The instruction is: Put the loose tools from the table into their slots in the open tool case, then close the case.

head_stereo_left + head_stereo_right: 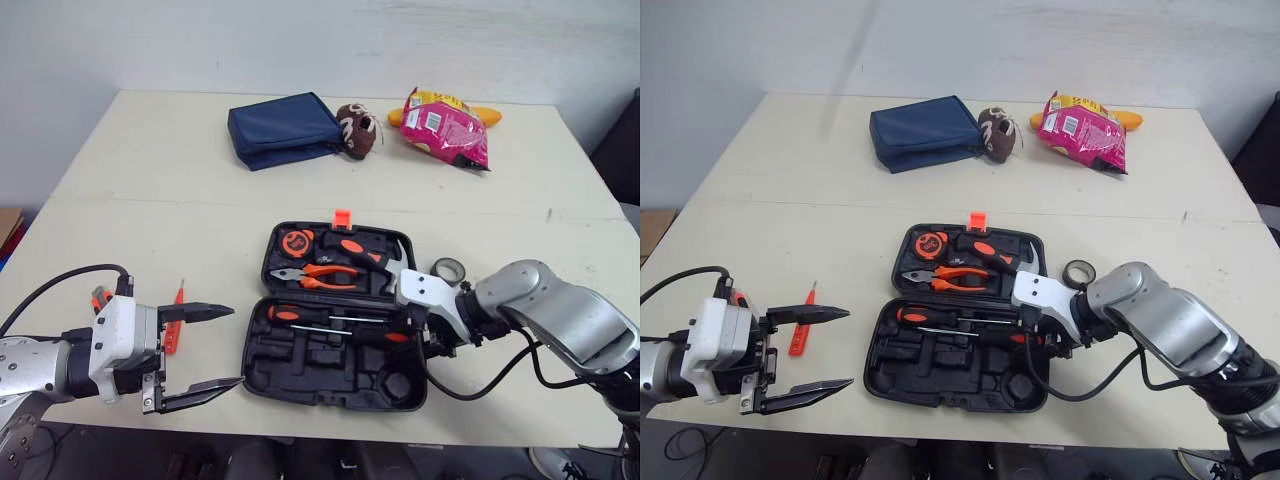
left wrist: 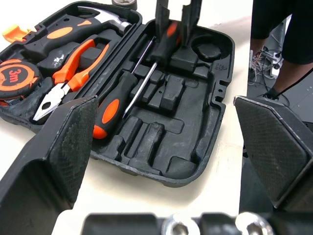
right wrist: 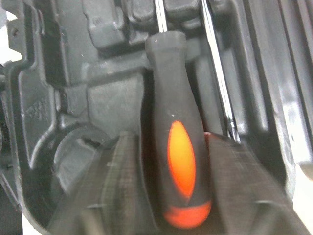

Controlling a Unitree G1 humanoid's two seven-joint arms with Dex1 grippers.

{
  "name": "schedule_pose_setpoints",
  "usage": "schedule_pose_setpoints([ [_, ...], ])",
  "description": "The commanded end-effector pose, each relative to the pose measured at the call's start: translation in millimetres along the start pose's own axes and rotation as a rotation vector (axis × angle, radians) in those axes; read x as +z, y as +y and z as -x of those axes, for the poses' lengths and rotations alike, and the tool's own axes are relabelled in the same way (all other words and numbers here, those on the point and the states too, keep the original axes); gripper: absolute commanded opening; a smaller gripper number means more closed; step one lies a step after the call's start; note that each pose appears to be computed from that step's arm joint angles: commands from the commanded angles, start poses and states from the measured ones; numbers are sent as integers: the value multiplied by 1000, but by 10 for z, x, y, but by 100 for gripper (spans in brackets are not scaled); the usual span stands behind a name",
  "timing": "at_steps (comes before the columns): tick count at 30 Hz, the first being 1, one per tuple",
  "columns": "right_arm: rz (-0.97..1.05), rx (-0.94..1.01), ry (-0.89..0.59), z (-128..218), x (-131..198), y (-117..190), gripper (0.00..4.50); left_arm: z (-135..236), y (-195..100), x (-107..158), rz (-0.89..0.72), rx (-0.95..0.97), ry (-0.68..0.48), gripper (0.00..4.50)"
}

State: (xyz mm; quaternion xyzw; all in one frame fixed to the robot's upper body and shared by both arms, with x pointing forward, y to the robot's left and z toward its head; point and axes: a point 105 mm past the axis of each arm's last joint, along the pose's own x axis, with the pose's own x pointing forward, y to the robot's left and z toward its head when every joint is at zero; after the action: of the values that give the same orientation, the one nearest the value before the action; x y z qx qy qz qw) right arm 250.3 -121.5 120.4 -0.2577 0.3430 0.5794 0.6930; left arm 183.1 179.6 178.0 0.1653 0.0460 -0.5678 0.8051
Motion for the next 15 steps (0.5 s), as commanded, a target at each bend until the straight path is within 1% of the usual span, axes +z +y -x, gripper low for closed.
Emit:
schedule_pose_setpoints([
  [1,8,42,-29,71,22,24,379,8,-21,41,-26,1,-9,450],
  [5,37,84,-65,139,62,32,379,15,-24,38,-24,1,-7,450],
  [7,49,71,-108,235,102,-48,379,23,-27,40,-23,4,-4,450],
  [9,58,64,-125,321,98,-98,379,29,-26,42,-24,8,-1,450],
  [12,65,87,-136,415,56,-90,379,33,-26,38,-26,11,2,450],
  [15,89,137,-232,432,146,-27,379,29,-17,37,-30,12,1,450],
])
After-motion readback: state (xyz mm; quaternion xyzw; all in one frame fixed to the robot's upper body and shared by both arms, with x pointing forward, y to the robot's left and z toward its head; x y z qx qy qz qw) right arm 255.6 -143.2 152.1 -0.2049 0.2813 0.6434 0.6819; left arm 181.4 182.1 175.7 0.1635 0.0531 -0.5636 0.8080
